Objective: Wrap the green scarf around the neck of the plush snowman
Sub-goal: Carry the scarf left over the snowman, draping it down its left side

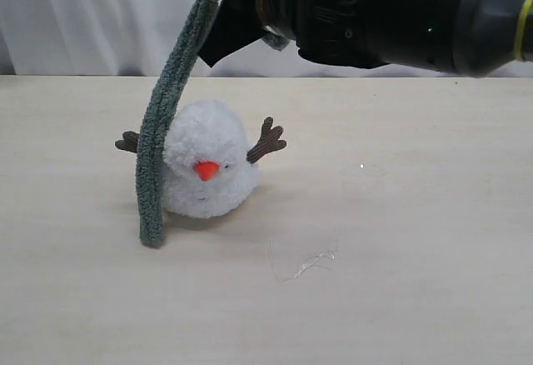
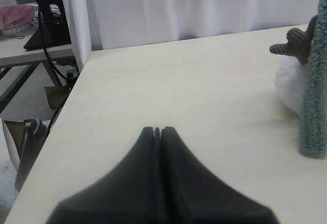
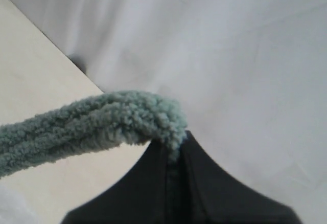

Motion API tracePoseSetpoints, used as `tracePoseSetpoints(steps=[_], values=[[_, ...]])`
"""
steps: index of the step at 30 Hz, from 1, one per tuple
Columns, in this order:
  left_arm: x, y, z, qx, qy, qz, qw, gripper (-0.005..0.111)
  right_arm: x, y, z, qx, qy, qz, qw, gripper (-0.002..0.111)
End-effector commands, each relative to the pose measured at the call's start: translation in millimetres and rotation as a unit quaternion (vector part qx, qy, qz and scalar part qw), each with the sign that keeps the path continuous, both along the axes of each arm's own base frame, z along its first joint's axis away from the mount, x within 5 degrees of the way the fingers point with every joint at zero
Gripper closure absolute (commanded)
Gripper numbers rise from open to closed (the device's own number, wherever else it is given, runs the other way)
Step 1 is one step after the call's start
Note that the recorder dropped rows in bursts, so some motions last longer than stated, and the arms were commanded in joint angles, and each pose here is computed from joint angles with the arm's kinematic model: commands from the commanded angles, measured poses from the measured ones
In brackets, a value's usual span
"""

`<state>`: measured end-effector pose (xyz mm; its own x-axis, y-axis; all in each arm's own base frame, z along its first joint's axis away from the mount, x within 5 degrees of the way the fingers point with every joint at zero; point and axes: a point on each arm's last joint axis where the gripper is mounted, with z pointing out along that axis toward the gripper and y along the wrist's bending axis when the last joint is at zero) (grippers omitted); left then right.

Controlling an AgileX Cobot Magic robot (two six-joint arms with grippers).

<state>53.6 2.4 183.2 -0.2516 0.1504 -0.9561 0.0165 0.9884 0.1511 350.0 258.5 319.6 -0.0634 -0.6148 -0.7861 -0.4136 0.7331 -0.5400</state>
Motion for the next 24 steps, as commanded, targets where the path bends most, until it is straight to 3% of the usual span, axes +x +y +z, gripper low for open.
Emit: tracePoseSetpoints(steps=[1,11,17,20,24], values=[[0,0,0,-0.004,-0.006,-0.001,1.0,0.107,9,3,-19,-0.002,0.019,-0.009,1.0,0.104],[0,0,0,-0.004,-0.006,-0.001,1.0,0.107,20,7,-54,-0.037,0.047,-0.034,0.998,0.104],[0,0,0,-0.004,-0.006,-0.001,1.0,0.107,19,-7,-42,-0.053,0.033,-0.085,0.994,0.104],[0,0,0,-0.004,-0.006,-0.001,1.0,0.107,12,-2,-26,-0.026,0.022,-0.047,0.998,0.104],[0,0,0,-0.004,-0.006,-0.001,1.0,0.107,-2,11,1,0.028,0.003,0.06,0.998,0.104]])
